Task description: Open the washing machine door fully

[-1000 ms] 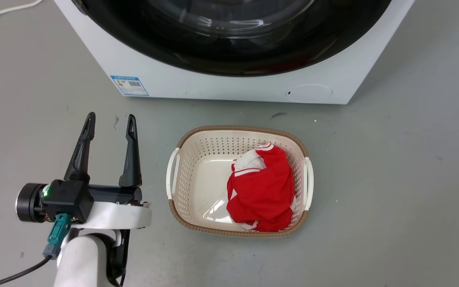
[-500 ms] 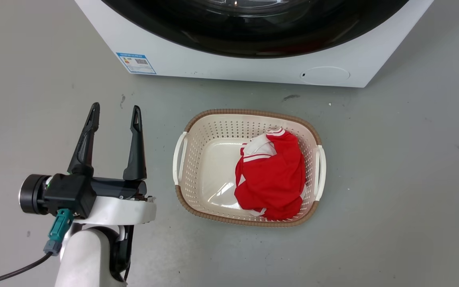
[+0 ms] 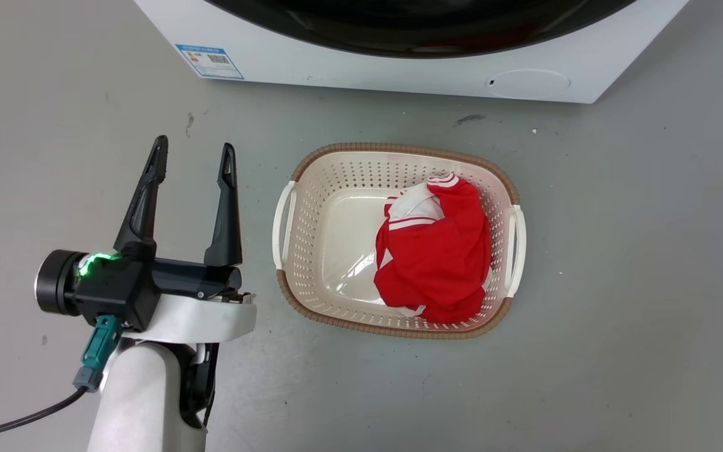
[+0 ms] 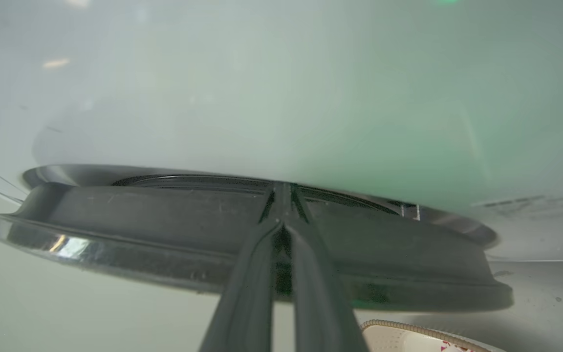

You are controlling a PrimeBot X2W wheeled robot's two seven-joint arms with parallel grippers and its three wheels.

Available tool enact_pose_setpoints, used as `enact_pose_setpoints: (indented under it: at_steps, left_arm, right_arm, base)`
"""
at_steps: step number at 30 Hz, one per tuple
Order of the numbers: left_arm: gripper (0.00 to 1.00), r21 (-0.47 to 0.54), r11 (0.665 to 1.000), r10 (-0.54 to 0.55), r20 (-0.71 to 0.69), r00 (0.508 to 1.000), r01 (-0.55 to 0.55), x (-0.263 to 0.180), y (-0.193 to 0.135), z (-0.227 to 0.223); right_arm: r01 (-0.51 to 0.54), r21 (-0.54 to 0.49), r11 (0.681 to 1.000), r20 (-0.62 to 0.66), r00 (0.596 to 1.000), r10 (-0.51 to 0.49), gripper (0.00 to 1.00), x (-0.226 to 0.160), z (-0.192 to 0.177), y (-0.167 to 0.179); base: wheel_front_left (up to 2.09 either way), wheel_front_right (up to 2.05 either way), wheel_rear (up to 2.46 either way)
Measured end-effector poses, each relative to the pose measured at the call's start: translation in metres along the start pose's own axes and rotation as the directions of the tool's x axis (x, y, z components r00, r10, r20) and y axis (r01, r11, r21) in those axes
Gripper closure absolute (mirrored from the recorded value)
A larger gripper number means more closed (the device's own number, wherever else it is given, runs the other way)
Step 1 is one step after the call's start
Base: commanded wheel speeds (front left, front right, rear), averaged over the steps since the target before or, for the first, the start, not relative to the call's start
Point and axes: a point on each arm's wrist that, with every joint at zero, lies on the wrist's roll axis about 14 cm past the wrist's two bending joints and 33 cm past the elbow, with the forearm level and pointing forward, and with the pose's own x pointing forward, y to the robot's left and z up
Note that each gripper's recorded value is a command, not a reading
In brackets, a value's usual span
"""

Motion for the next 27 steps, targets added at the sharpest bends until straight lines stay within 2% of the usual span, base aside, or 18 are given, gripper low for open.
enact_pose_setpoints:
  at_steps: [12, 27]
  left_arm:
    - [0.00, -0.009, 1.000, -0.006, -0.012, 1.000, 0.006, 0.003, -0.004, -0.006]
    - [0.00, -0.023, 1.000, -0.009, 0.008, 1.000, 0.009, 0.005, -0.008, 0.002]
  right_arm:
    - [-0.017, 0.029, 0.999, -0.061, 0.998, 0.018, 1.00, 0.008, -0.007, -0.001]
    - [-0.060, 0.088, 0.994, -0.224, 0.972, 0.078, 1.00, -0.012, -0.029, 0.011]
  base:
    - [0.00, 0.00, 0.00]
    - [0.00, 0.00, 0.00]
